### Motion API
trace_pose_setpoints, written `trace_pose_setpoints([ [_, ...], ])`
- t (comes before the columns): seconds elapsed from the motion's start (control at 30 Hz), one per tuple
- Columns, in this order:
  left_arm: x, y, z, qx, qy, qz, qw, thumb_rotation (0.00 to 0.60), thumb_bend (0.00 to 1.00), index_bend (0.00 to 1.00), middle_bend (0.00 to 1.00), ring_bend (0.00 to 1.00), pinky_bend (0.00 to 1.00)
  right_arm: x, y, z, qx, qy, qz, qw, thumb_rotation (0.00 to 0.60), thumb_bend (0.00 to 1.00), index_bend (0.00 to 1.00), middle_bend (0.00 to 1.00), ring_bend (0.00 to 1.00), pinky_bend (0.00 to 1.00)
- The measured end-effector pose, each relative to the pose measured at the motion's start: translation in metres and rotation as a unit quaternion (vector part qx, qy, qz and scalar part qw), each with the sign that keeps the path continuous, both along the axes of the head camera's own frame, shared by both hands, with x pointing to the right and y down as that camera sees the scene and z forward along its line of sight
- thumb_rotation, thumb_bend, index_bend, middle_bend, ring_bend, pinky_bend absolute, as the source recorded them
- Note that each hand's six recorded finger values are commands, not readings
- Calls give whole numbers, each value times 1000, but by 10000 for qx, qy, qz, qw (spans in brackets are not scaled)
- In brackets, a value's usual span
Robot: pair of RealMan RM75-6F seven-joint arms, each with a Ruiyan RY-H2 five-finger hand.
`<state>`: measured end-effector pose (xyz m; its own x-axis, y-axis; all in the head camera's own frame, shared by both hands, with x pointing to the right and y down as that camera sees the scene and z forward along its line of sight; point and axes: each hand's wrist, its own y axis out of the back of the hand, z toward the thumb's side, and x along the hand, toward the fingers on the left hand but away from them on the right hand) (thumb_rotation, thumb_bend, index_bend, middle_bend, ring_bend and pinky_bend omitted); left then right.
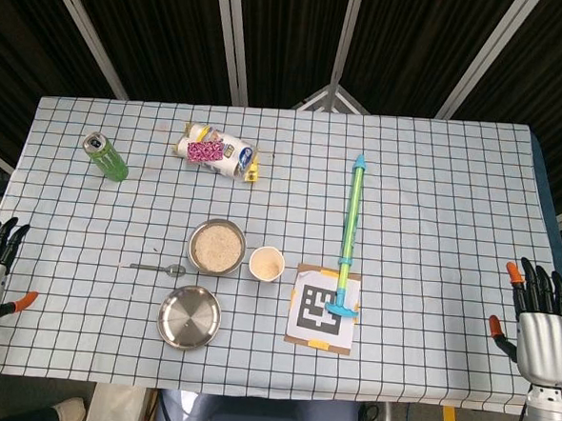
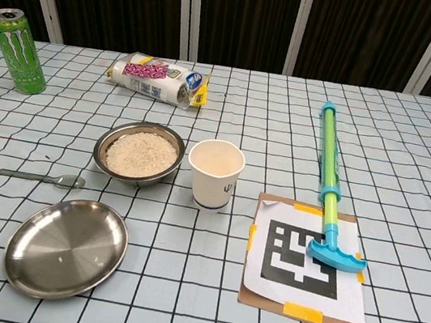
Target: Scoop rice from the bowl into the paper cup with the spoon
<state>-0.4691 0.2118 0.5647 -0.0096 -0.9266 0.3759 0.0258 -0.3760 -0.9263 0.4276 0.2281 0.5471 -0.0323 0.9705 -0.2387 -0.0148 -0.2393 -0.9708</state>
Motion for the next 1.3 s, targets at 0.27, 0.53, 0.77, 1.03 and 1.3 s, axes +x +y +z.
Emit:
trace_pose_setpoints([
  [0.27,1,0,1,-30,10,3,10000,600,24,0,3,15,26,0,0,0,1,5,0,10000,600,383,0,0,0,0],
  [0.53,6,-9,2,46,58,51,10000,600,129,283,826,849,912,1,0,0,-8,-1,-1,10000,600,383,0,0,0,0],
  [0.77,19,-26,31,-674,299,-211,9971,600,267,487,999,998,1000,2,0,0,3,-26,-21,10000,600,383,0,0,0,0],
  [1.03,68,-53,63,-1133,129,135,9934,600,325,496,1000,1000,1000,0,1,-1,56,-32,-37,10000,600,383,0,0,0,0],
  [1.3,130,-60,107,-1577,1,458,9864,600,339,503,1000,1000,1000,0,1,-2,111,-47,-31,9999,600,383,0,0,0,0],
])
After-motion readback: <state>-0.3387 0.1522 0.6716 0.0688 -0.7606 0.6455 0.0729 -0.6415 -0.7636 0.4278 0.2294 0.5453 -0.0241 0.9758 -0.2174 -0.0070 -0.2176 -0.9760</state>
